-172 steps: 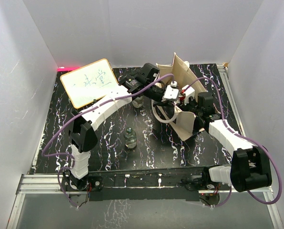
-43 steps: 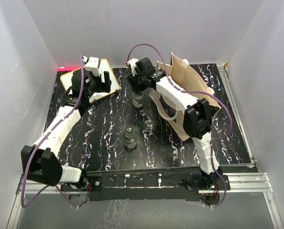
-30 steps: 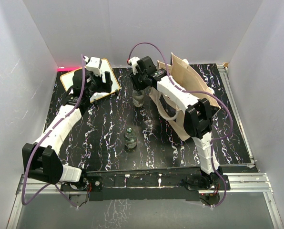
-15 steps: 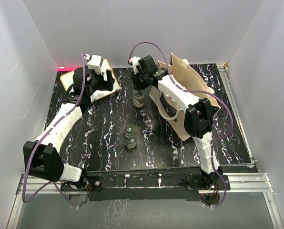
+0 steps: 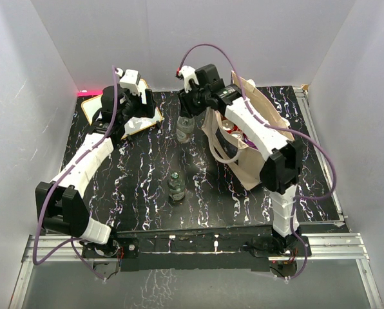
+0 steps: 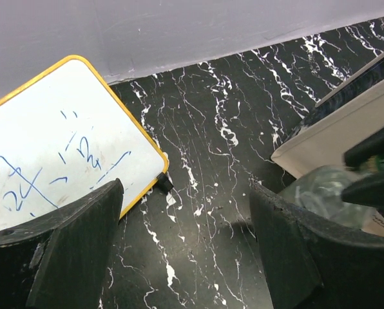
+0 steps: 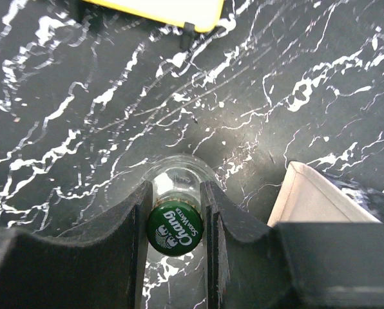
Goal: Place the beverage into the canvas bag
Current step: Pick up the drink from the center of the board, then place the drink in the canvas bag.
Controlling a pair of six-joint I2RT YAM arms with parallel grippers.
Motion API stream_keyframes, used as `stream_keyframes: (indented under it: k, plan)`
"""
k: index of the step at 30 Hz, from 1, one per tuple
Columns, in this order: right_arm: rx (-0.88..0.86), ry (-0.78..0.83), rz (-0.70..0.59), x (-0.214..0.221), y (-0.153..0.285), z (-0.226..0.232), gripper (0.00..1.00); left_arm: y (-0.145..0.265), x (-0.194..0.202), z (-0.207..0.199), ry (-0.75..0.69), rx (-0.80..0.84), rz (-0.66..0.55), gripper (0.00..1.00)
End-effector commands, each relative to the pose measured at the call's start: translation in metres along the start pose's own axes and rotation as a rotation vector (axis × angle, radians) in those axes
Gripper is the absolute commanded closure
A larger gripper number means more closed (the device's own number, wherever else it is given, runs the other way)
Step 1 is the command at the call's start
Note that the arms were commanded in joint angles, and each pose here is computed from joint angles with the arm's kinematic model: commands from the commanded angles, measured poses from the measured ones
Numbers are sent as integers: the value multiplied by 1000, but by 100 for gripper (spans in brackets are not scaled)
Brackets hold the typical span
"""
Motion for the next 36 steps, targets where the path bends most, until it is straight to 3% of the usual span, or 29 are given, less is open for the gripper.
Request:
stream_keyframes:
  k: [1,14,20,28,36]
  plan:
    - [-71,127,-387,-78,105,37,92,-2,-23,4,-3,-13,-72,22]
    - [-29,261,-706,-106,247,74,92,-10,-12,-14,-121,111,-46,16]
    - [76,271,-808,-102,299,75,92,-9,-15,-36,-182,186,-60,15]
    - [252,209,-880,-88,355,39,92,-14,-26,-68,-189,275,-87,14]
    - [346,153,-824,-58,366,11,92,-18,-51,-91,-219,429,-197,14]
Point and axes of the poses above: each gripper's point midway between its finger pads, its own y axis back along the fingers, its own z axis along the line the jaws close on, x = y × z, the point moved 10 cm from there along y, back along the fingers, and after that the axes turned 8 degrees about -y, right-handed, at the moved point
